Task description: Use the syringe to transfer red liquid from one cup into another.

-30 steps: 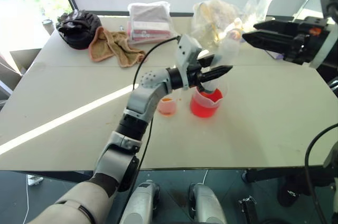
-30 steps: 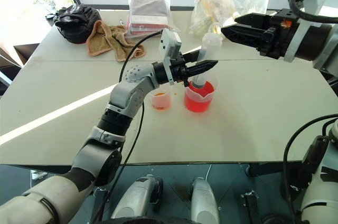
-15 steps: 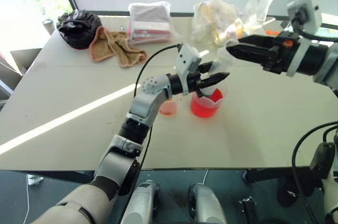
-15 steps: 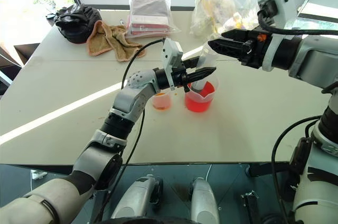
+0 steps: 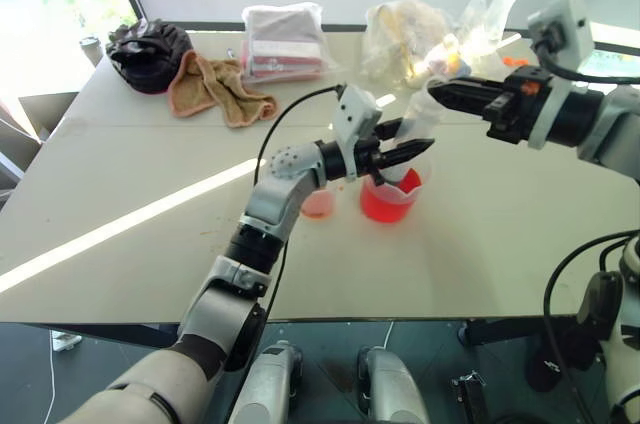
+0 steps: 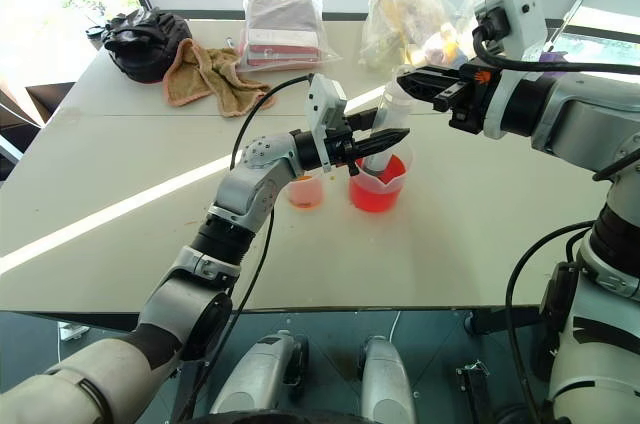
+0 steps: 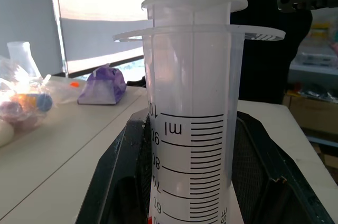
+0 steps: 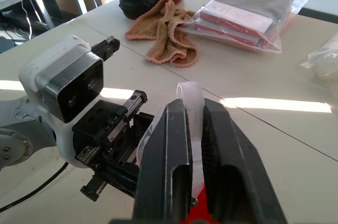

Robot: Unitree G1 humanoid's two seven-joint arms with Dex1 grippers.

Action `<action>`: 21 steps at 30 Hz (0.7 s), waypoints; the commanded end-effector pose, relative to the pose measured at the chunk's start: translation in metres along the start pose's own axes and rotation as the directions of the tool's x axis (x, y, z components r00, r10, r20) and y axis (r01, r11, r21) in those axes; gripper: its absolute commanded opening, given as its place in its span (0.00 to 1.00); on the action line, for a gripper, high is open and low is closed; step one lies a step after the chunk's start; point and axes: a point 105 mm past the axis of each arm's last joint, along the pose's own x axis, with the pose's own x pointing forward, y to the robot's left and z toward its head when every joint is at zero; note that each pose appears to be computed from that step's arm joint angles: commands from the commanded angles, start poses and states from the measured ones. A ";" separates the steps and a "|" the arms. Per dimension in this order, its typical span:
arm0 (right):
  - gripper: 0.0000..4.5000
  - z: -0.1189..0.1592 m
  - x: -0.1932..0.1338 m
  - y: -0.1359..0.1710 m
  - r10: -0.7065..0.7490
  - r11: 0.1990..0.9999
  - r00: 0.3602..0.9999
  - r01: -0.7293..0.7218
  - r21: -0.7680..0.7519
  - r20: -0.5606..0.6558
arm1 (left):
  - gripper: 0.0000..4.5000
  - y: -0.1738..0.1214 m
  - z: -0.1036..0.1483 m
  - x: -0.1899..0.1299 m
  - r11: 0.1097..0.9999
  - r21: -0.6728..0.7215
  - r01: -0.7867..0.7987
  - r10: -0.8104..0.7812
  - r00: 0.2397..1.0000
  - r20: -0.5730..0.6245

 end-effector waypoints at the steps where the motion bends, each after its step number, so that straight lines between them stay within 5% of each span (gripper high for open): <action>1: 0.01 0.013 0.000 0.011 0.048 0.998 0.998 -0.046 -0.031 0.049 | 0.33 -0.008 0.011 0.007 0.999 0.025 0.031 -0.031 0.999 0.035; 21: 0.01 0.057 -0.016 0.003 0.069 0.996 0.973 -0.079 0.041 0.219 | 0.33 -0.020 -0.010 0.000 0.998 -0.035 0.061 -0.062 0.998 -0.024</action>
